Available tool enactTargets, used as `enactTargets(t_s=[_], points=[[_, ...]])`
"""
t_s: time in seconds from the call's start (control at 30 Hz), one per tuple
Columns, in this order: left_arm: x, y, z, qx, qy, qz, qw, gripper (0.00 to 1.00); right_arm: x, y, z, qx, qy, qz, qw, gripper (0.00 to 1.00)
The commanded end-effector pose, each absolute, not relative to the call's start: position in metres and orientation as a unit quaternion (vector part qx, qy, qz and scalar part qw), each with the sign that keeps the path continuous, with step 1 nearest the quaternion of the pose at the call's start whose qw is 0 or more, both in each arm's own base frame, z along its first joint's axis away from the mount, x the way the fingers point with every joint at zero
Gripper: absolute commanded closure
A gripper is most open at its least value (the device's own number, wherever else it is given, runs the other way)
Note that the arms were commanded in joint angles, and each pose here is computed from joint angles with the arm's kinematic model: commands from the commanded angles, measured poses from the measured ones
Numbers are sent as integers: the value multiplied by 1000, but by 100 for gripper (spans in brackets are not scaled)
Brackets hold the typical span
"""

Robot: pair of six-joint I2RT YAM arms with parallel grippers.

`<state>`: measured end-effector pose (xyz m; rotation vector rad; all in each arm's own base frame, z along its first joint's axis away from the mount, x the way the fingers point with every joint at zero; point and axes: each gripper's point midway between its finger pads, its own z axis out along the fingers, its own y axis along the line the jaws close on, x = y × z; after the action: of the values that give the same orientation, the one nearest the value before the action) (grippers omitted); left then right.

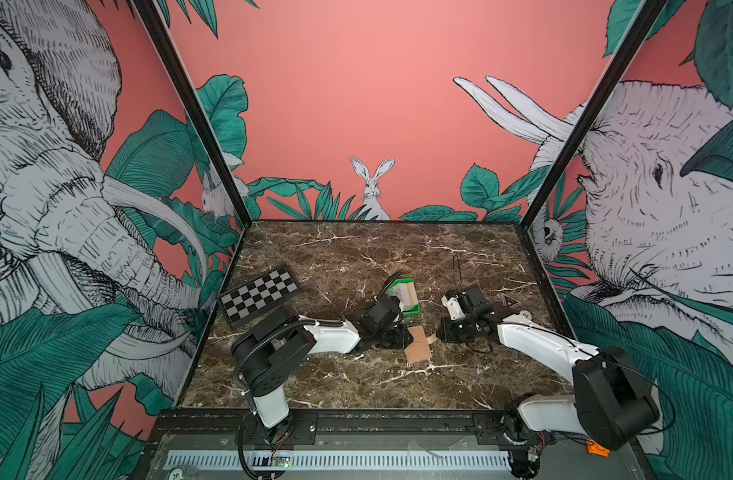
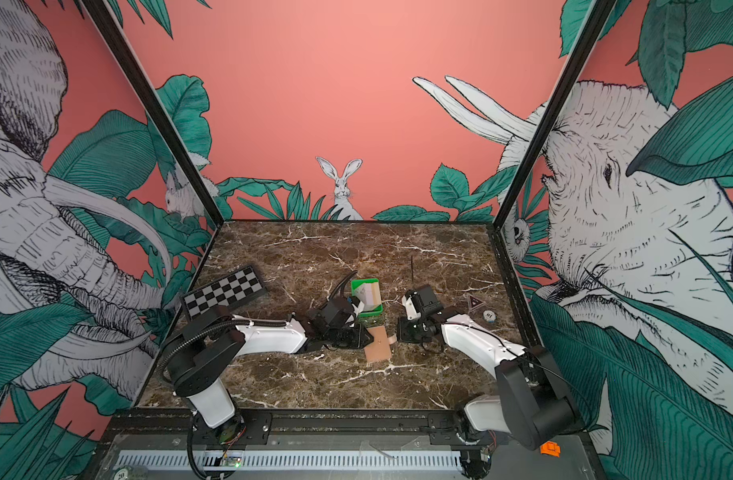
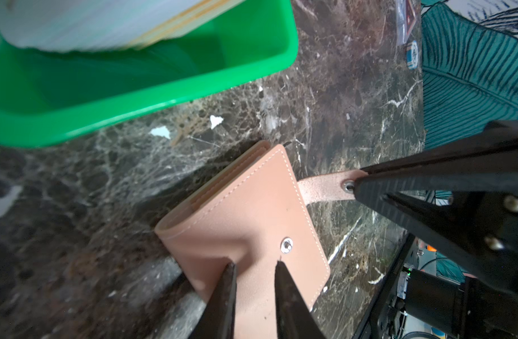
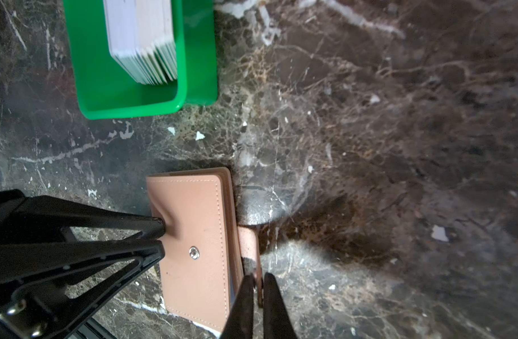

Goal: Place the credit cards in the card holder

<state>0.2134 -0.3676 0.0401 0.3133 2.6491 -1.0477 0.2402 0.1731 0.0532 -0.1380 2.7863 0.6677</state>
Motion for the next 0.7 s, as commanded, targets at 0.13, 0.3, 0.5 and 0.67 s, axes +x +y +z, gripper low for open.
enactTargets(t_s=[0.13,0.3,0.5,0.67], points=[[206,-352,20,101,930,-332,117,74,247,177,70,-58,956,241,156,85],[206,-352,20,101,930,-333,117,75,246,178,69,-57,956,243,154,89],[206,-352,19,101,931,-332,116,75,246,181,70,-62,954,251,152,95],[206,-353,20,100,930,-334,117,75,244,187,72,-70,951,262,151,98]])
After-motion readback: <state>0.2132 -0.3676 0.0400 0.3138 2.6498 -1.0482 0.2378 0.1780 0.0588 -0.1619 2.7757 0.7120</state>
